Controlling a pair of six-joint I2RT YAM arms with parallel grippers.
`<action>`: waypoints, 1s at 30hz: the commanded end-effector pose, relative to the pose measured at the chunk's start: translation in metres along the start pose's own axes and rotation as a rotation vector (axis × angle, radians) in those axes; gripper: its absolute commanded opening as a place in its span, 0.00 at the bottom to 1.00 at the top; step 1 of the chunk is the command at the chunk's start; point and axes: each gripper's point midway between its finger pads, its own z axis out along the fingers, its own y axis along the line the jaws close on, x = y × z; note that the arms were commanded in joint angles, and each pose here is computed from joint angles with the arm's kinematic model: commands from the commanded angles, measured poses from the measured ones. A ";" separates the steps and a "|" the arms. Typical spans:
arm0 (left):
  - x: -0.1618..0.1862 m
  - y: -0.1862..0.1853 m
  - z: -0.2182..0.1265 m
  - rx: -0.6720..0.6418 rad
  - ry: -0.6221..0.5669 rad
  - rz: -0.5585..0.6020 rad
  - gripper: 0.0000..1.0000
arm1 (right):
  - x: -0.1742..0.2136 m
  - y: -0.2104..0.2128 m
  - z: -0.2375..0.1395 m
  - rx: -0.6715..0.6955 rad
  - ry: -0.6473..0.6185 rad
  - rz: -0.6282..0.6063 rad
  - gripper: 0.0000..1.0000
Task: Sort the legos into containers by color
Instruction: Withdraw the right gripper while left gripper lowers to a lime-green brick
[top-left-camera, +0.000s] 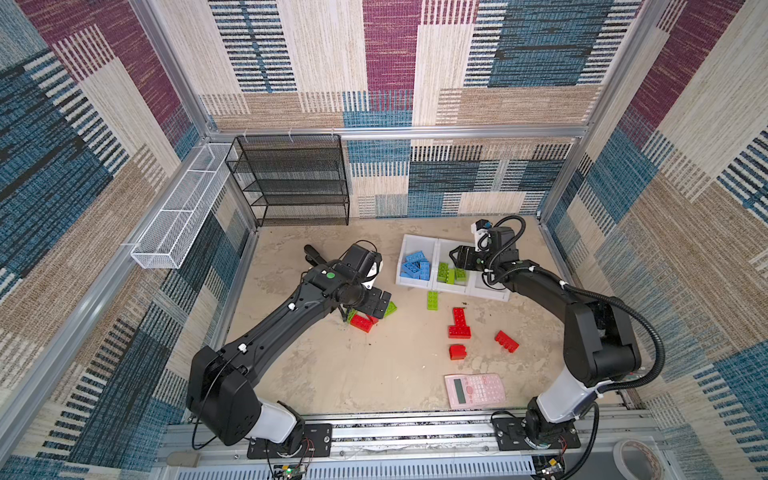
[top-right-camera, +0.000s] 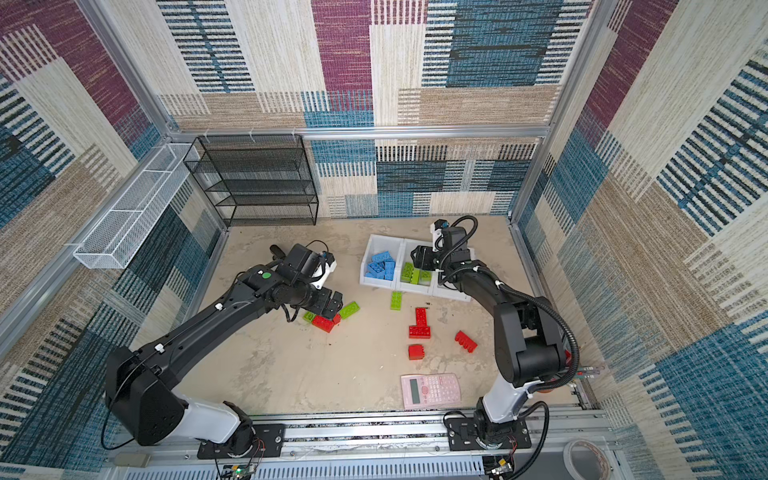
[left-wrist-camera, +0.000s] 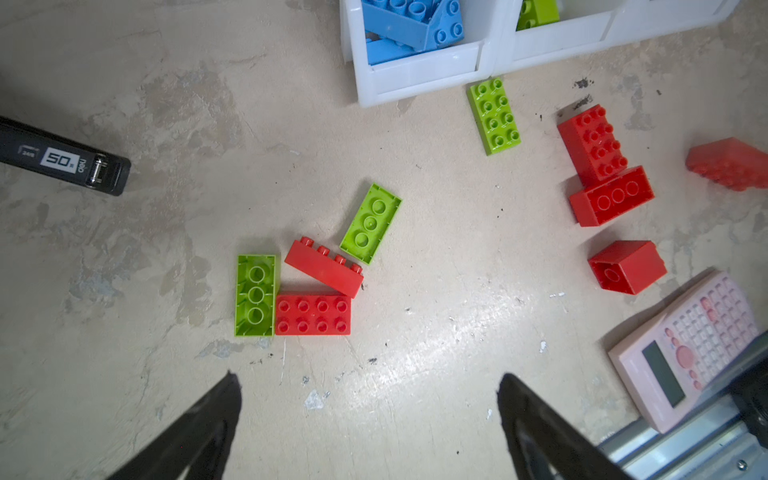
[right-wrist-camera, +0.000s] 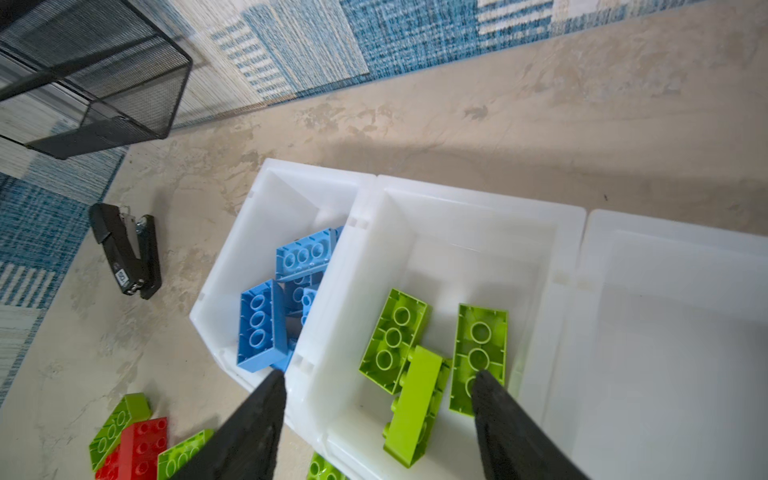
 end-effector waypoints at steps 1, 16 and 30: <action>-0.002 -0.008 0.001 0.042 0.034 0.058 0.97 | -0.011 0.028 -0.017 -0.142 -0.086 0.002 0.77; -0.008 0.001 0.067 -0.030 0.199 0.164 0.79 | 0.050 0.067 -0.101 -0.415 -0.214 0.028 0.89; -0.004 0.004 0.137 -0.048 0.301 0.183 0.76 | 0.081 0.061 -0.105 -0.439 -0.201 0.041 0.90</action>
